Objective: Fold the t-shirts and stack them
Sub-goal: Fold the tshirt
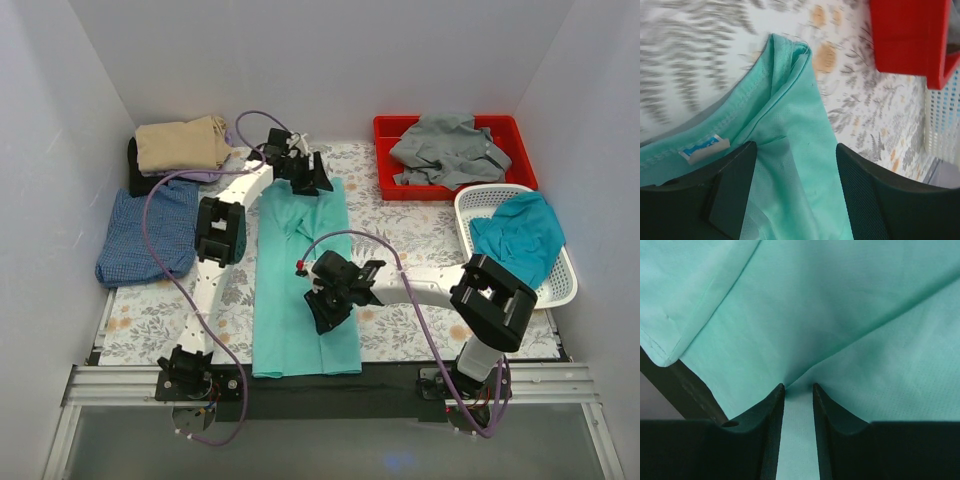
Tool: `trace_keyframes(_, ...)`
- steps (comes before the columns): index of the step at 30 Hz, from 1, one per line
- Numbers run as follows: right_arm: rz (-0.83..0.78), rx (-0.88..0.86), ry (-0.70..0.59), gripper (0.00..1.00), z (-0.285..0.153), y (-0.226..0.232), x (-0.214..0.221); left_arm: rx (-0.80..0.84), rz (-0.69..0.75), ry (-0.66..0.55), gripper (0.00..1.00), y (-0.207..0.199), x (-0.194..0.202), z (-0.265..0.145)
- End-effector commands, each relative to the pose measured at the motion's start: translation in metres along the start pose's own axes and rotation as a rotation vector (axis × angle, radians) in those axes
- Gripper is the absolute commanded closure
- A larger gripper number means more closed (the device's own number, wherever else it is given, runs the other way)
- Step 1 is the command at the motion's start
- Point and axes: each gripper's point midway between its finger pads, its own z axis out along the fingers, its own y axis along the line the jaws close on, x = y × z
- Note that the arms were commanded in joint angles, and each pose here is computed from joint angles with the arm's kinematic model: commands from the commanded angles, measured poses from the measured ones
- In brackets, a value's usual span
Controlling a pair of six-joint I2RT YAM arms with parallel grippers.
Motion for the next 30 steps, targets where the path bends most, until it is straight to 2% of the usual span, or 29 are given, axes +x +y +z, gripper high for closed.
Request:
trace_keyframes(1, 0.008, 0.092, 0.079, 0.64, 0.000, -0.007, 0.014, 0.079, 0.070, 0.109, 0.36, -0.046, 0.033, 0.017)
trace_keyframes(4, -0.045, 0.193, -0.039, 0.62, -0.024, -0.013, -0.024, 0.046, 0.120, 0.049, 0.37, -0.060, 0.020, 0.005)
trace_keyframes(5, -0.060, 0.256, -0.086, 0.61, -0.034, -0.022, -0.038, 0.050, 0.168, -0.035, 0.37, -0.081, -0.002, -0.015)
trace_keyframes(7, -0.097, 0.300, -0.177, 0.60, -0.059, -0.022, -0.067, 0.004, 0.154, -0.100, 0.37, -0.080, -0.011, -0.034)
trace_keyframes(8, -0.093, 0.343, -0.218, 0.60, -0.069, -0.031, -0.079, 0.016, 0.204, -0.214, 0.37, -0.106, -0.039, -0.066)
trace_keyframes(10, -0.103, 0.369, -0.297, 0.60, -0.092, -0.035, -0.100, -0.035, 0.179, -0.272, 0.36, -0.102, -0.043, -0.083)
trace_keyframes(15, -0.034, 0.389, -0.466, 0.54, -0.141, -0.070, -0.154, -0.260, 0.175, -0.554, 0.35, -0.094, -0.085, -0.162)
trace_keyframes(17, 0.005, 0.368, -0.480, 0.54, -0.143, -0.093, -0.167, -0.330, 0.146, -0.577, 0.35, -0.069, -0.081, -0.171)
trace_keyframes(20, 0.045, 0.317, -0.526, 0.54, -0.145, -0.117, -0.193, -0.300, 0.097, -0.508, 0.34, -0.052, -0.060, -0.165)
trace_keyframes(24, 0.080, 0.280, -0.508, 0.54, -0.118, -0.152, -0.218, -0.164, 0.043, -0.335, 0.35, -0.049, -0.015, -0.131)
trace_keyframes(26, 0.079, 0.275, -0.547, 0.54, -0.122, -0.162, -0.240, -0.122, 0.006, -0.281, 0.36, -0.043, 0.002, -0.117)
trace_keyframes(27, 0.093, 0.271, -0.519, 0.54, -0.106, -0.173, -0.241, -0.099, -0.002, -0.257, 0.36, -0.043, 0.009, -0.111)
trace_keyframes(28, 0.089, 0.263, -0.543, 0.54, -0.111, -0.174, -0.256, -0.060, -0.007, -0.228, 0.36, -0.046, 0.015, -0.107)
trace_keyframes(30, 0.114, 0.261, -0.519, 0.54, -0.097, -0.191, -0.258, -0.033, -0.035, -0.180, 0.36, -0.040, 0.027, -0.094)
